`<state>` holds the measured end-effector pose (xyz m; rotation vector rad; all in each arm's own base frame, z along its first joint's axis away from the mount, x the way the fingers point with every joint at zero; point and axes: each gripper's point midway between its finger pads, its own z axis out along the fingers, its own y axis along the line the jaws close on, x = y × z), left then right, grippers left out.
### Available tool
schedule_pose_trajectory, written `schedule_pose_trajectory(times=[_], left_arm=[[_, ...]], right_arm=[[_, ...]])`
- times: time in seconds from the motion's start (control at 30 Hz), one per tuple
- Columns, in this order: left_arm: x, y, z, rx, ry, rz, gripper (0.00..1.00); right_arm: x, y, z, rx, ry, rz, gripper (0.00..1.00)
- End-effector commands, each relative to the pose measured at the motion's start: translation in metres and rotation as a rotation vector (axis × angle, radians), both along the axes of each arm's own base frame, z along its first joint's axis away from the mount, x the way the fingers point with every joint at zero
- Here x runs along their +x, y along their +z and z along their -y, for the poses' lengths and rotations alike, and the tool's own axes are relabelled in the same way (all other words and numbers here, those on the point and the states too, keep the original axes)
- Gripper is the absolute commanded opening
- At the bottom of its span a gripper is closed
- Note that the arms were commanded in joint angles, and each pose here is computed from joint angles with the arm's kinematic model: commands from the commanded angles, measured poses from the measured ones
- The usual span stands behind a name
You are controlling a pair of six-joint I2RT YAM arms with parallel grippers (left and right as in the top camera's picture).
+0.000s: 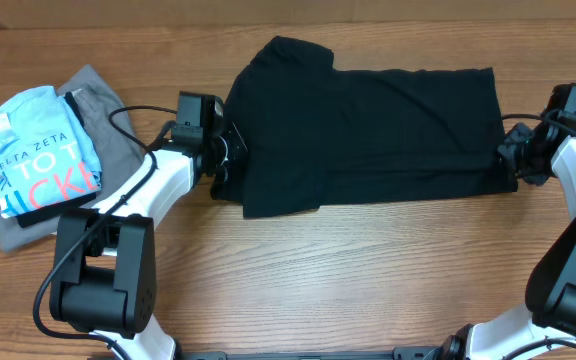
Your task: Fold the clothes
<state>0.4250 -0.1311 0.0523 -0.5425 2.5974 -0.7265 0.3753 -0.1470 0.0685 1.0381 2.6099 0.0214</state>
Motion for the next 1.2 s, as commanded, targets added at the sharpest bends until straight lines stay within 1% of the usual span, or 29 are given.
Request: schedule_pose_trajectory(times=[0.0,0.07,0.13,0.17,0.2,0.3,0.47,0.57,0.63,0.73,0.8,0.87,0.93,1.07,1.17], left_arm=[[-0.019,-0.001,0.021,-0.086,-0.162,-0.032,0.17],[-0.031,-0.004,0.025,-0.094,-0.214,-0.060,0.19],[-0.042,-0.010,0.023,-0.067,-0.247,-0.097,0.23],[-0.048,-0.014,0.022,-0.045,-0.264,-0.115,0.24],[-0.056,-0.019,0.020,-0.003,-0.281,-0.140,0.28],[-0.066,-0.028,0.016,0.084,-0.295,-0.174,0.29],[-0.067,-0.031,0.020,0.129,-0.307,-0.162,0.31],[-0.064,-0.033,0.014,0.180,-0.287,-0.159,0.31],[-0.063,-0.035,0.009,0.206,-0.276,-0.156,0.33],[-0.057,-0.033,0.008,0.214,-0.269,-0.134,0.32],[-0.052,-0.031,0.011,0.204,-0.268,-0.109,0.24],[-0.047,-0.028,0.015,0.183,-0.272,-0.083,0.04],[-0.044,-0.023,0.024,0.134,-0.291,-0.061,0.04],[-0.041,0.000,0.056,-0.051,-0.385,0.001,0.04],[-0.032,0.024,0.066,-0.166,-0.420,0.054,0.04]], right_arm=[[-0.022,-0.003,0.013,-0.077,-0.034,-0.095,0.49],[-0.029,-0.008,0.011,-0.070,-0.032,-0.123,0.51],[-0.038,-0.015,0.006,-0.054,-0.030,-0.154,0.51],[-0.040,-0.018,0.004,-0.044,-0.028,-0.159,0.51],[-0.044,-0.023,-0.001,-0.023,-0.022,-0.169,0.50],[-0.053,-0.034,-0.006,-0.006,-0.020,-0.193,0.51],[-0.064,-0.045,-0.010,0.006,-0.017,-0.223,0.51],[-0.065,-0.046,-0.012,0.016,-0.015,-0.222,0.51],[-0.065,-0.046,-0.012,0.016,-0.015,-0.222,0.51],[-0.064,-0.045,-0.012,0.015,-0.015,-0.218,0.51],[-0.063,-0.046,-0.012,0.014,-0.015,-0.217,0.51],[-0.063,-0.045,-0.012,0.014,-0.015,-0.215,0.51],[-0.063,-0.045,-0.012,0.014,-0.015,-0.215,0.51],[-0.063,-0.045,-0.012,0.013,-0.015,-0.215,0.51],[-0.063,-0.045,-0.012,0.013,-0.015,-0.215,0.52]])
